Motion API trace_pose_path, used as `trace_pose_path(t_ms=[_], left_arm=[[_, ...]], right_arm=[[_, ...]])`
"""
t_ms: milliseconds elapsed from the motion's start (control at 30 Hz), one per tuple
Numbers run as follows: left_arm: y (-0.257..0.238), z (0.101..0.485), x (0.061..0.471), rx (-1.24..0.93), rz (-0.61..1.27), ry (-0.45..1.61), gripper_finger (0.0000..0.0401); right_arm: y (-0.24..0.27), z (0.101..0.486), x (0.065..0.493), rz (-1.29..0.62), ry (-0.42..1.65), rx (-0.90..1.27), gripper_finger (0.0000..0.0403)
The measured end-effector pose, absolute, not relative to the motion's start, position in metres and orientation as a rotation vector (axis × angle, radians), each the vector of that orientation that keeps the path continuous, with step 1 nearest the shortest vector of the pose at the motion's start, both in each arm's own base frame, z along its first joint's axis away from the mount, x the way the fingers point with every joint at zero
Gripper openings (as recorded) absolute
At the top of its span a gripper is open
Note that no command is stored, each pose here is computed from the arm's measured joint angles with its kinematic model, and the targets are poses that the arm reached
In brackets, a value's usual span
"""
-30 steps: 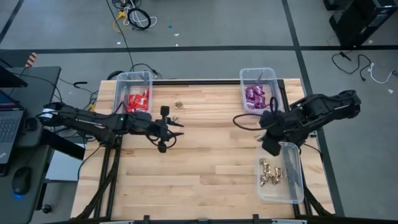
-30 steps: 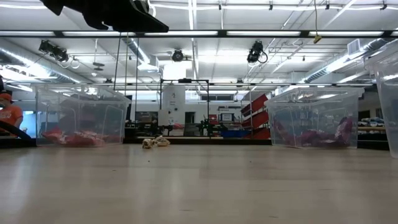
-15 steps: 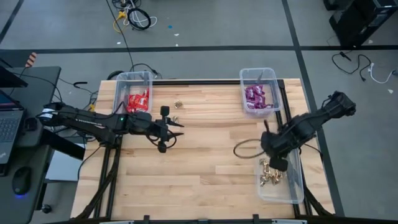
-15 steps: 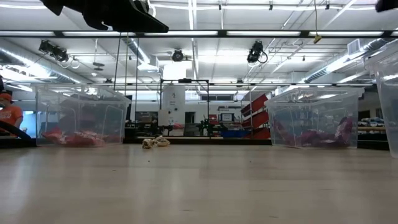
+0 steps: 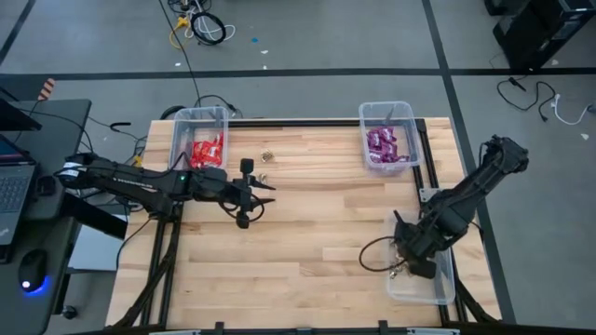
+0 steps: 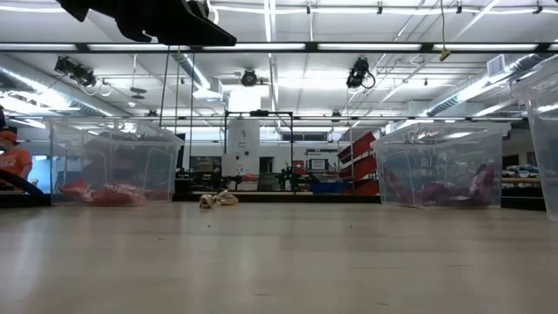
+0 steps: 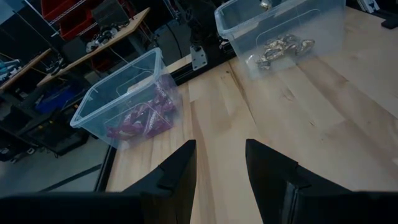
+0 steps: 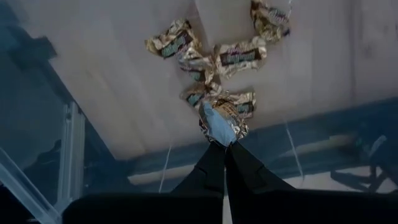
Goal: Sort candy
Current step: Put the yellow candy into the bottom right transparent bin
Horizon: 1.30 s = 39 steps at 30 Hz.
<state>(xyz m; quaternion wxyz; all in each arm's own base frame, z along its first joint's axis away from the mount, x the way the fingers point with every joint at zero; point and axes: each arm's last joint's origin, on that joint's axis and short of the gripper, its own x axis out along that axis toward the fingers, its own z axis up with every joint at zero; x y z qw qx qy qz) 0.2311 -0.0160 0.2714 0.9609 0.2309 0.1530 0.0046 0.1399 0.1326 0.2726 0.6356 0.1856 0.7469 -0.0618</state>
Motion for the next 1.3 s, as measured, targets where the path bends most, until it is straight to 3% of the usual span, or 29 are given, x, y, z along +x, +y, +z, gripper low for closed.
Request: trace_pose_path(t_ms=[1300], left_arm=[[-0.0158,0.2675,0.2299,0.471,0.003,0.351,0.0141]], right_arm=[[0.1441,0.2772,0.1292,-0.200,1.759,0.517,0.0020]])
